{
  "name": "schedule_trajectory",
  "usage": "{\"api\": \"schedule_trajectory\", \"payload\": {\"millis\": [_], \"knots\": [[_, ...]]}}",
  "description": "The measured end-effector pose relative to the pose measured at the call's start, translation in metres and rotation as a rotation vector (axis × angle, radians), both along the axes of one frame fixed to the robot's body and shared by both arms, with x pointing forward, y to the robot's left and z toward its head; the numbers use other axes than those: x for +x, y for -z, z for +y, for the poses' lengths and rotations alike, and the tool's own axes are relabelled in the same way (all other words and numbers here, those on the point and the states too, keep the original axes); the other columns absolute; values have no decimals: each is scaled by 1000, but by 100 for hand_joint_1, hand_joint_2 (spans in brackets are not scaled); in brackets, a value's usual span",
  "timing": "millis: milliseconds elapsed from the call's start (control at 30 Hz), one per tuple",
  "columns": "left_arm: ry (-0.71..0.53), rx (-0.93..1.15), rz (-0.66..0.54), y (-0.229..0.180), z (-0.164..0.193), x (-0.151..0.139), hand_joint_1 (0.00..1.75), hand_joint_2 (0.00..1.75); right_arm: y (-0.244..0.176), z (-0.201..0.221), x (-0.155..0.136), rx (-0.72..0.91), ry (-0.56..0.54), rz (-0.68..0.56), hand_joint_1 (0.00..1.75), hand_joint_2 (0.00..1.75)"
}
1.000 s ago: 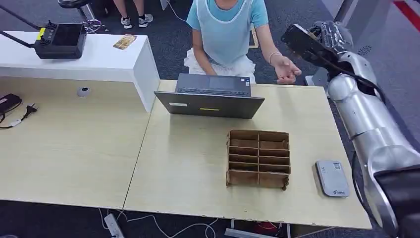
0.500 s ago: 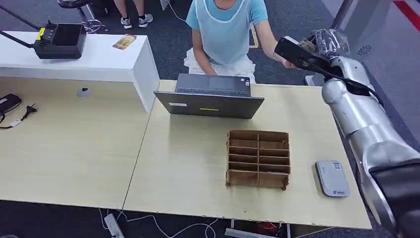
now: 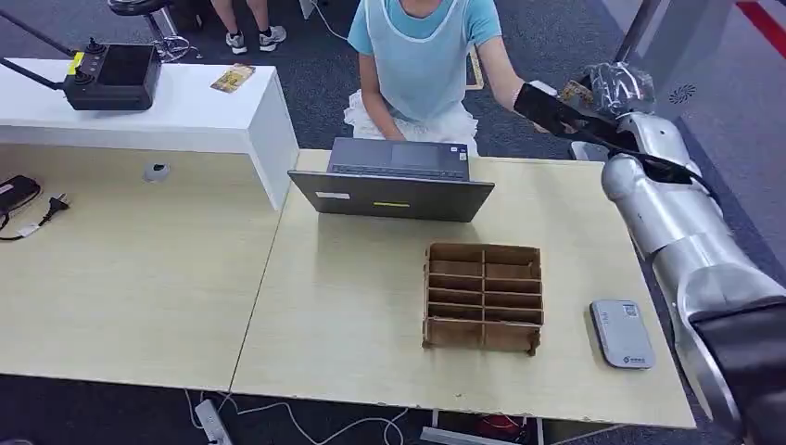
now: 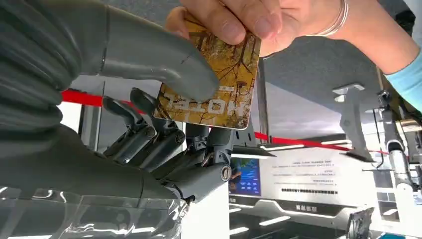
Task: Pass the card to the sensor for recognition and then transmit it.
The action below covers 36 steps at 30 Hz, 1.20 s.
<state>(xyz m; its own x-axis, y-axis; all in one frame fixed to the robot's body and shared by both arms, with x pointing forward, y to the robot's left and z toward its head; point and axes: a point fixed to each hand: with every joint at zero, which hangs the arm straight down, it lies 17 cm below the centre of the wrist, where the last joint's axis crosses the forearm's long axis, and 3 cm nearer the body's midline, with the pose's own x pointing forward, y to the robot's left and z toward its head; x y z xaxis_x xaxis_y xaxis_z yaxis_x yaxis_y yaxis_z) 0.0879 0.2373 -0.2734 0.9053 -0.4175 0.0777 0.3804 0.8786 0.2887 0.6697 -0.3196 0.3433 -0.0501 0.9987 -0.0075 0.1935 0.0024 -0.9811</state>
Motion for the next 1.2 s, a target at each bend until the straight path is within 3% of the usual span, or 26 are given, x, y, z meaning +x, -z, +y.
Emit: {"api": "schedule_trajectory", "payload": {"millis": [300, 633, 1200], "knots": [[-6, -1, 1, 0, 0, -1, 0, 0, -3, 0, 0, 56, -13, -8, 0, 175], [-14, -3, -3, 0, 0, -1, 0, 0, -16, 15, -8, 308, -107, -37, 0, 175], [-39, -3, -2, 1, 1, -5, 0, 0, -15, 40, -48, 632, -307, -77, 0, 175]]}}
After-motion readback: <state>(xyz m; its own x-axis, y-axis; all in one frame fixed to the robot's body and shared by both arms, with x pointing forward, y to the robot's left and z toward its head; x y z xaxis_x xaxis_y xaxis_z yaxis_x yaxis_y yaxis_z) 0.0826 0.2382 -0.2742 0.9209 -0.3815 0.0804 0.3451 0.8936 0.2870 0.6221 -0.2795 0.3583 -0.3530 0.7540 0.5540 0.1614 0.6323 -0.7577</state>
